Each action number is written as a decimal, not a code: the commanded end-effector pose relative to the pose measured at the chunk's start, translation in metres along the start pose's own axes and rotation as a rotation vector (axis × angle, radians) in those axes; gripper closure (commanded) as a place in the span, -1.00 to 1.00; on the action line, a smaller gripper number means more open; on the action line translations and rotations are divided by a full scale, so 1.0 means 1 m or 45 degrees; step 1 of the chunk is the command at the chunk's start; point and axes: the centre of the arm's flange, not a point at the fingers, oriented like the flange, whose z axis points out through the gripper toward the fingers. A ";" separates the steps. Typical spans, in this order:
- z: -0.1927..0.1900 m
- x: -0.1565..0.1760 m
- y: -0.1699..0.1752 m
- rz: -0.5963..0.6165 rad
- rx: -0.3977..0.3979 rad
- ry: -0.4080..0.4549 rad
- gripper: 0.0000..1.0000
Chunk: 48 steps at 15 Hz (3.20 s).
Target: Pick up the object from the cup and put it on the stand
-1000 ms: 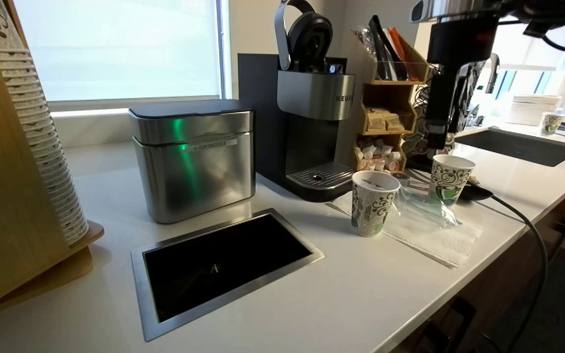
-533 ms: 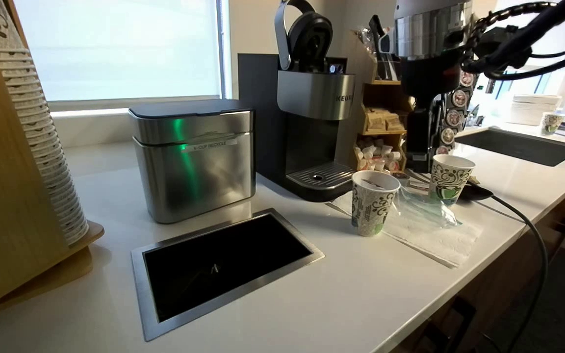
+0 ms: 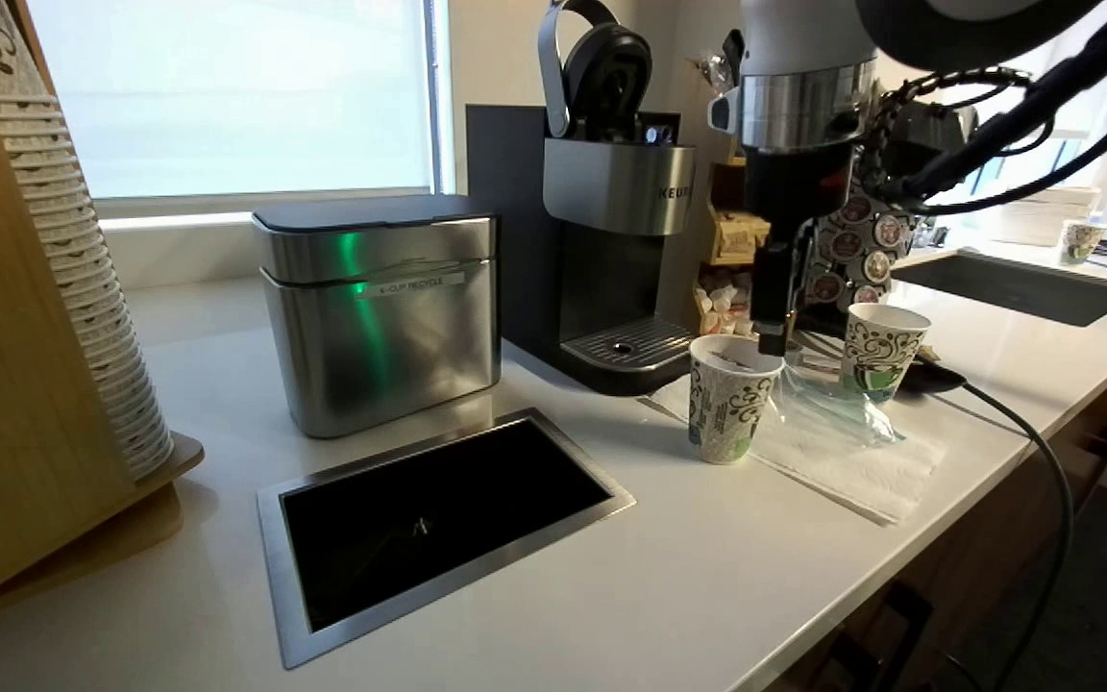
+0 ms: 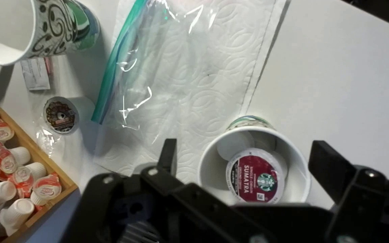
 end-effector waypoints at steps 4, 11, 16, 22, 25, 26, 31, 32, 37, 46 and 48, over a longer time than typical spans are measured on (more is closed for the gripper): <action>0.011 0.011 0.001 0.006 0.003 0.032 -1.00; 0.012 0.025 -0.001 0.027 -0.022 0.071 -0.88; 0.014 0.033 -0.006 0.045 -0.047 0.081 -0.69; 0.016 0.041 -0.021 0.015 -0.094 0.074 -0.70; 0.020 0.043 -0.023 0.015 -0.103 0.068 -0.55; 0.021 0.044 -0.023 0.014 -0.105 0.066 -0.60; 0.026 0.046 -0.024 0.016 -0.113 0.055 0.08; 0.026 0.046 -0.024 0.016 -0.116 0.055 0.23; 0.016 0.044 -0.030 0.027 -0.127 0.055 0.53; 0.005 0.041 -0.033 0.051 -0.147 0.049 0.98; -0.003 0.036 -0.033 0.065 -0.153 0.060 0.98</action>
